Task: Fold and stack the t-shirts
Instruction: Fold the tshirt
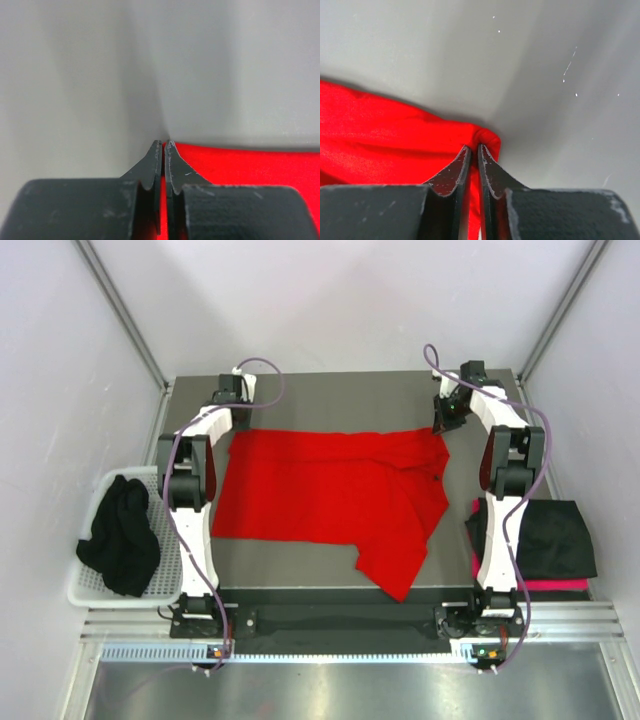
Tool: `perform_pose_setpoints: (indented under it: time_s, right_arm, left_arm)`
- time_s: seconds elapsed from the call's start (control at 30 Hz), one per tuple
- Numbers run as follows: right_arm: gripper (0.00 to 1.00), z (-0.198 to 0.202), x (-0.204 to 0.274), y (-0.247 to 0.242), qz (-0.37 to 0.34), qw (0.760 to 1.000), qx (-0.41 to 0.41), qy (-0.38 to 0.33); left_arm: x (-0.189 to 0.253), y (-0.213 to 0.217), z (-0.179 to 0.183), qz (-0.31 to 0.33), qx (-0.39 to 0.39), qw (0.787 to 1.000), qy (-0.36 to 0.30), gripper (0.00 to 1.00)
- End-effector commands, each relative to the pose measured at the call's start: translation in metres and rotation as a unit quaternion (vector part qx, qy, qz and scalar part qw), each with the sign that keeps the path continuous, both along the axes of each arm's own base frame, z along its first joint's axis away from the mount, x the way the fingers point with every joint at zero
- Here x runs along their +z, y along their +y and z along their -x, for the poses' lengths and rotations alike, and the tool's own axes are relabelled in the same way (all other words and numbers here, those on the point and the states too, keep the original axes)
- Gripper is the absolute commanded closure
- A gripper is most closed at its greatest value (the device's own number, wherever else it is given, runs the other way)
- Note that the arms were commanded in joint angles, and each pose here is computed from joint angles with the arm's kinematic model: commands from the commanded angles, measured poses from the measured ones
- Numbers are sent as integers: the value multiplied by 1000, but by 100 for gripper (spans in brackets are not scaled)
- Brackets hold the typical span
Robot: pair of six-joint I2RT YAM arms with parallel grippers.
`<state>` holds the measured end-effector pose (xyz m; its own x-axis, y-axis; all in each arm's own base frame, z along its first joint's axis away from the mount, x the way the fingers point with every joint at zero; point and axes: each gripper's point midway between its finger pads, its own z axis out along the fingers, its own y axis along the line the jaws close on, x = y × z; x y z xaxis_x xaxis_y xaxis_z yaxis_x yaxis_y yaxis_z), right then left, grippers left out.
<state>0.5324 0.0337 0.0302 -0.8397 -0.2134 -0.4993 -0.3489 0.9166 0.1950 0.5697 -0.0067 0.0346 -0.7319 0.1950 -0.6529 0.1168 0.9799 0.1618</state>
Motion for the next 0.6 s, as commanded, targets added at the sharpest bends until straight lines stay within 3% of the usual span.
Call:
perform_pose_setpoints:
  time_s: [0.0,0.27,0.57]
  right_arm:
    - [92,-16,-11,-11,27,999,-6,-15]
    - [91,-63,7,-18,39,996,-27,-78]
    - [89,-83,4,-16,45,993,-33,-106]
  left_arm:
    - [0,17,11,-23,21,999,9,100]
    - [13,39,-7,-49,58,996,-39,100]
    - [21,43,-41,-41,61,993,-95,100]
